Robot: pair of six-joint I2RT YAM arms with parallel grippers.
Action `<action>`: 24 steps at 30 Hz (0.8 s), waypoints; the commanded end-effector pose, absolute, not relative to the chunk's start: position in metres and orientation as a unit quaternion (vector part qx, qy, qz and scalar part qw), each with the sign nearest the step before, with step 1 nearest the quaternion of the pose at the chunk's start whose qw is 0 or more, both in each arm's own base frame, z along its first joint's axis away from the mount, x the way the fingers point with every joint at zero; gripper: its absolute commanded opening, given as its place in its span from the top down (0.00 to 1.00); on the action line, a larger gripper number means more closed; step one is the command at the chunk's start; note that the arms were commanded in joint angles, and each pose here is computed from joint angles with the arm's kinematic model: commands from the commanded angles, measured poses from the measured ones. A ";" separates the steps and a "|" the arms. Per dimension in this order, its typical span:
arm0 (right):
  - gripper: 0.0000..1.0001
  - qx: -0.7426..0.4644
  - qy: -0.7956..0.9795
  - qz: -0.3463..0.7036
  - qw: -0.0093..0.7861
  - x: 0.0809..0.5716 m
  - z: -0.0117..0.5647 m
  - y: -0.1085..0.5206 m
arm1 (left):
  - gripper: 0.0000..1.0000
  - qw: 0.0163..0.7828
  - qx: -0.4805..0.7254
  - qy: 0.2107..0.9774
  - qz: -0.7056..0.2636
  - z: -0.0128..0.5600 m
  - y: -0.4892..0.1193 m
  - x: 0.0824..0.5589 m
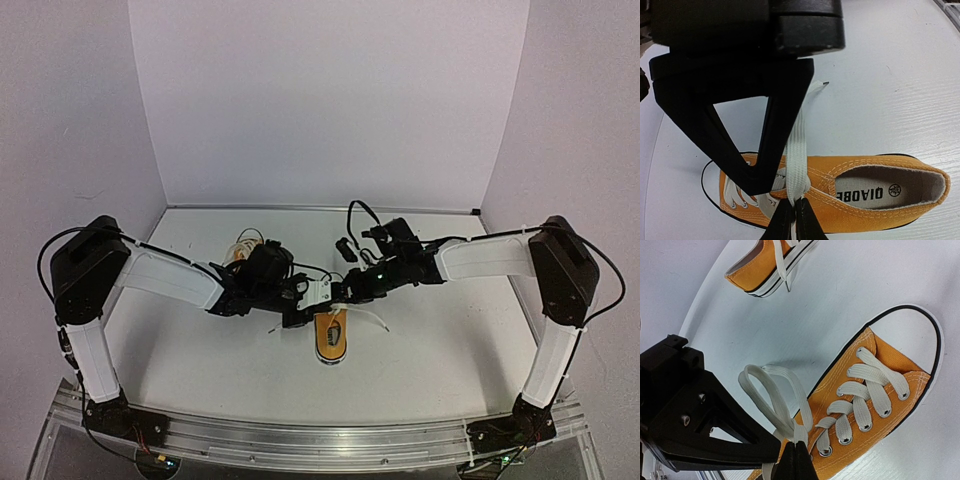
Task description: Tie the shoes
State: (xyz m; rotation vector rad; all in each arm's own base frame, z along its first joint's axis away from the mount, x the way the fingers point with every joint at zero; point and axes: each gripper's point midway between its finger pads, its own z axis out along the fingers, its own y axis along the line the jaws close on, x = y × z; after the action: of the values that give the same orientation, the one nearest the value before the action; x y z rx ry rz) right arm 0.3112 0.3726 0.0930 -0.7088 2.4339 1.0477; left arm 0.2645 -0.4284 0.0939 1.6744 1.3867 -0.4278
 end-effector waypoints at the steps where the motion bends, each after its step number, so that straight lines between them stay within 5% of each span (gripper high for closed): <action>1: 1.00 -0.254 0.857 0.389 0.222 0.315 0.115 0.374 | 0.97 0.463 0.661 0.557 -0.196 0.107 -0.440 0.269; 24: 1.00 -0.242 0.847 0.417 0.224 0.310 0.123 0.377 | 1.00 0.483 0.553 0.591 -0.336 0.102 -0.445 0.286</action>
State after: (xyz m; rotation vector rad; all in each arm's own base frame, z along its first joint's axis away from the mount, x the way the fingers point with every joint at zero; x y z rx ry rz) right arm 0.3046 0.3719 0.0980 -0.6755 2.4233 1.1088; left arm 0.2950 -0.4367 0.0939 1.3817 1.4911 -0.7096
